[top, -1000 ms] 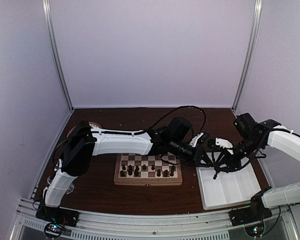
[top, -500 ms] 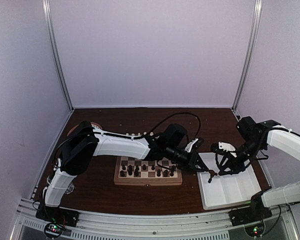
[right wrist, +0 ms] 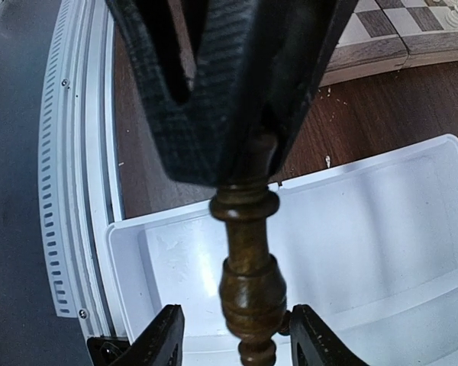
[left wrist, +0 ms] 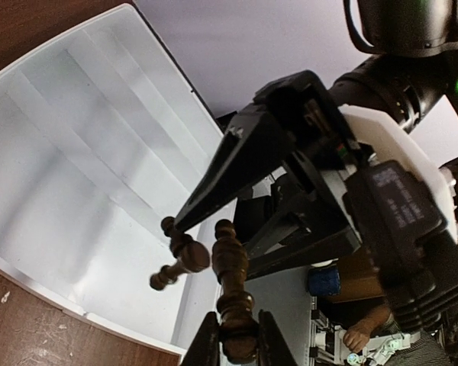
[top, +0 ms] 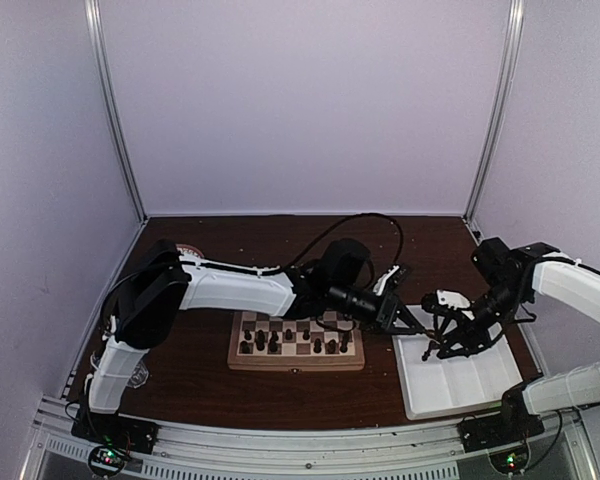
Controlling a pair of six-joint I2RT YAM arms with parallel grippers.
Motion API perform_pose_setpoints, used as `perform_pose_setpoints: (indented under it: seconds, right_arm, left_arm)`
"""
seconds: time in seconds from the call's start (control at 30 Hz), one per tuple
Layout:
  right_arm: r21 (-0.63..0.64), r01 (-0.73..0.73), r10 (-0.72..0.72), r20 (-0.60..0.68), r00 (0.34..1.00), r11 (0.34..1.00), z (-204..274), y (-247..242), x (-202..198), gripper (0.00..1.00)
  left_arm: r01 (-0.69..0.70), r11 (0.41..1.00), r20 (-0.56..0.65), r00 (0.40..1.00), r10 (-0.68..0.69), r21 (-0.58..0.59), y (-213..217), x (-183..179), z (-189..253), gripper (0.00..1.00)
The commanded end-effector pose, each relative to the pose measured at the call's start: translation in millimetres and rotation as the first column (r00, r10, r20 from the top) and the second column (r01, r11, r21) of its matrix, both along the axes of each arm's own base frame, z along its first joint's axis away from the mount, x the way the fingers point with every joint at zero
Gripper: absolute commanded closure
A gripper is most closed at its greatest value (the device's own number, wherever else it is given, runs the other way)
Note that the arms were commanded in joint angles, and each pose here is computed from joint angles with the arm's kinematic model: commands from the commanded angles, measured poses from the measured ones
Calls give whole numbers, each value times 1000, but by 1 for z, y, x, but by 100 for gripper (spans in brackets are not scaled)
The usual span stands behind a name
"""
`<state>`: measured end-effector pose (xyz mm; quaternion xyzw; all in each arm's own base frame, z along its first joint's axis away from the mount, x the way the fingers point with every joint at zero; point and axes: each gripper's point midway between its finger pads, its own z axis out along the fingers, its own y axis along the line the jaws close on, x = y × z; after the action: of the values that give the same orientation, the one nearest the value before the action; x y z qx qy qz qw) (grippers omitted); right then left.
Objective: Set up the chess pieces on the board
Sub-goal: Place the queen at d8.
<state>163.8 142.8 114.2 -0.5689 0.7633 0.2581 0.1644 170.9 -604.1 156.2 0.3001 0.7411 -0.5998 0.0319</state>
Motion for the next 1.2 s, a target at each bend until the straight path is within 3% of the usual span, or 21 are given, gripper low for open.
perform_pose_setpoints:
  seconds: [0.0, 0.13, 0.3, 0.4, 0.7, 0.83, 0.97, 1.17]
  right_arm:
    - [49, 8, -9, 10, 1000, 999, 3, 7, 8, 49]
    - [71, 24, -25, 10, 1000, 997, 7, 10, 12, 53]
    - [74, 33, -34, 11, 999, 997, 9, 11, 13, 84]
    - [56, 32, -32, 5, 999, 998, 6, 8, 10, 96]
    - [39, 38, -38, 0, 999, 999, 2, 5, 7, 100]
    - [20, 36, -35, -15, 999, 999, -5, 2, 6, 100]
    - [14, 40, -40, -21, 999, 999, -6, 2, 7, 99]
    - [12, 49, -49, -22, 999, 999, -8, 2, 9, 99]
  left_arm:
    - [28, 992, 20, 999, -26, -123, 1, -2, 44, 100]
    - [28, 991, 7, 1000, -27, -128, 0, -3, 44, 100]
    - [25, 992, 3, 1000, -25, -126, 1, -3, 43, 100]
    - [27, 992, 5, 1000, -26, -121, 3, -3, 44, 100]
    - [-24, 999, 69, 997, 26, -34, 30, 14, 42, 100]
    - [-41, 991, 175, 984, 18, 130, 56, 19, 30, 100]
    - [-83, 932, 332, 942, -42, 352, 98, 24, 28, 100]
    - [-152, 755, 408, 898, -164, 638, 176, 28, 6, 100]
